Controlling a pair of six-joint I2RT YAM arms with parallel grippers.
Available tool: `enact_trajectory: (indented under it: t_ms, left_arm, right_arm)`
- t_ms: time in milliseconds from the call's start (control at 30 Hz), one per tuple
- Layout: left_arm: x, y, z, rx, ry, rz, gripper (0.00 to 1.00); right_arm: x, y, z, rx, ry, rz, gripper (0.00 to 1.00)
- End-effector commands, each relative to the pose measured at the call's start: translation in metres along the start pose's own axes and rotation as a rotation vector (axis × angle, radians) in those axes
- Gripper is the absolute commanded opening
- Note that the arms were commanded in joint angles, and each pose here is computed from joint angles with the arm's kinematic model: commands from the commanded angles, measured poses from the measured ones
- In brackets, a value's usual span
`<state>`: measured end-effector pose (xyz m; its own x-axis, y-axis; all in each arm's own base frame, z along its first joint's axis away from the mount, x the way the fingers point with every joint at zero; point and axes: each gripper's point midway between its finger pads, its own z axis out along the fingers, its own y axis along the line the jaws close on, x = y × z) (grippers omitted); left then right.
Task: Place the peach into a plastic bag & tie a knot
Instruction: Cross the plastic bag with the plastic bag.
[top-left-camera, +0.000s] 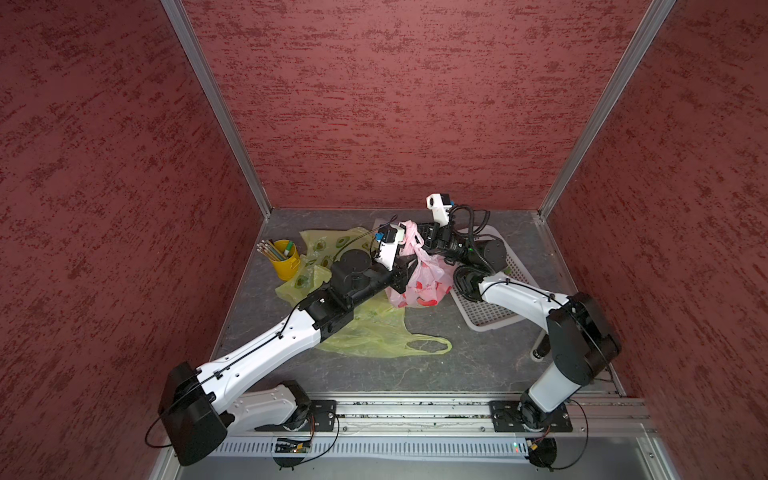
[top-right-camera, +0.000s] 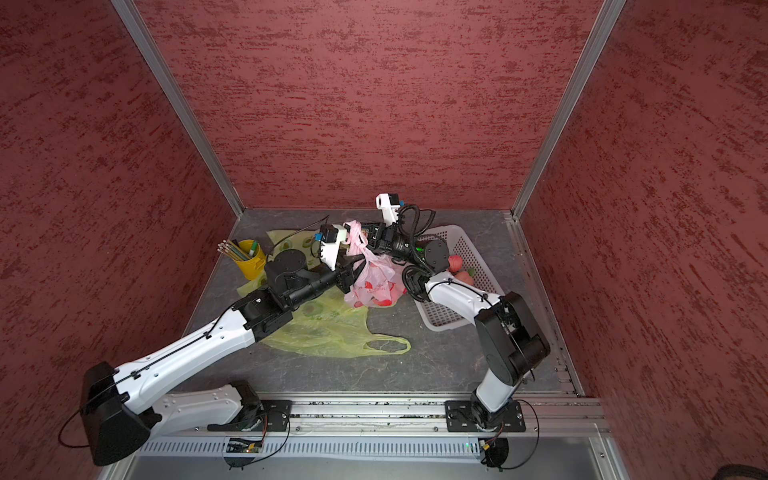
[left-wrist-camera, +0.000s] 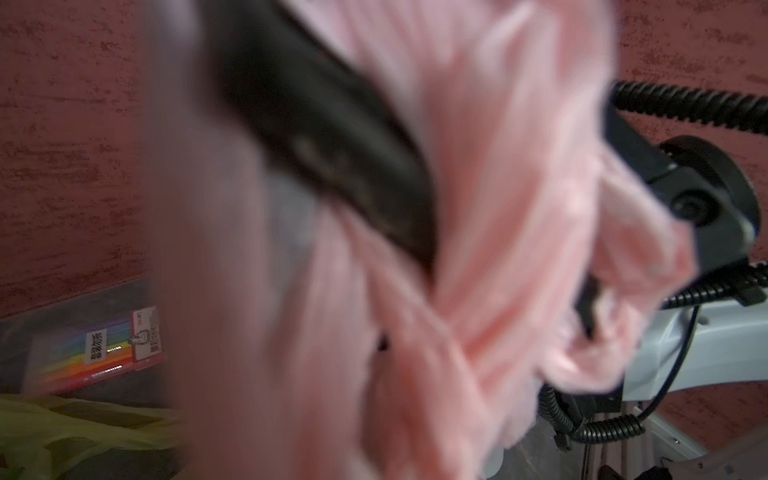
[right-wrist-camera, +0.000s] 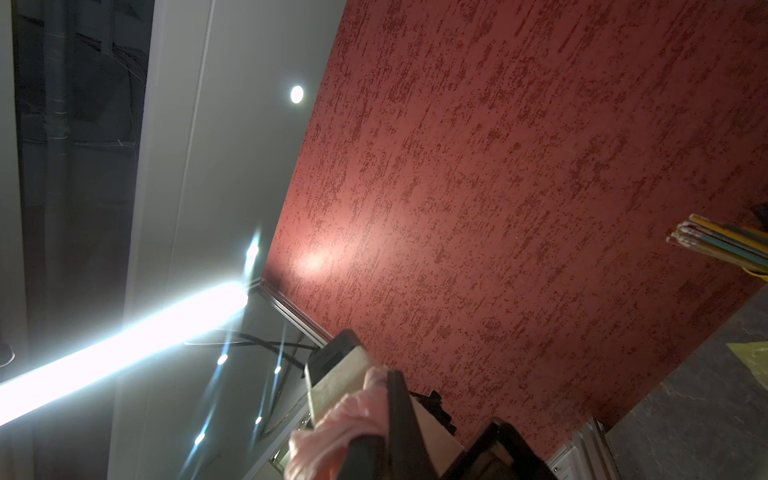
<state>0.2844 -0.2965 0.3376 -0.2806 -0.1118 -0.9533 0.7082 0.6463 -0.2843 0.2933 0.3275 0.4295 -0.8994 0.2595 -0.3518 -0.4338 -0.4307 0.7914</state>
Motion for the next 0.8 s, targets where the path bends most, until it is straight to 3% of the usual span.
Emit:
enact_trajectory:
  t_ms: [0, 400, 567, 767]
  left_arm:
    - [0.011, 0.01, -0.003, -0.005, 0.026, -0.053, 0.37]
    - [0.015, 0.01, -0.041, -0.018, 0.064, -0.069, 0.69]
    - [0.009, 0.001, -0.073, -0.006, 0.08, -0.092, 0.74]
    - [-0.013, -0.017, -0.111, 0.056, 0.078, -0.168, 0.72]
  right_arm:
    - [0.002, 0.038, 0.008, -0.117, 0.008, -0.054, 0.0]
    - [-0.007, 0.026, 0.011, -0.12, 0.028, -0.065, 0.0]
    - [-0.009, 0.015, 0.012, -0.099, 0.032, -0.076, 0.0]
    - [-0.006, 0.004, 0.012, -0.062, 0.048, -0.096, 0.0]
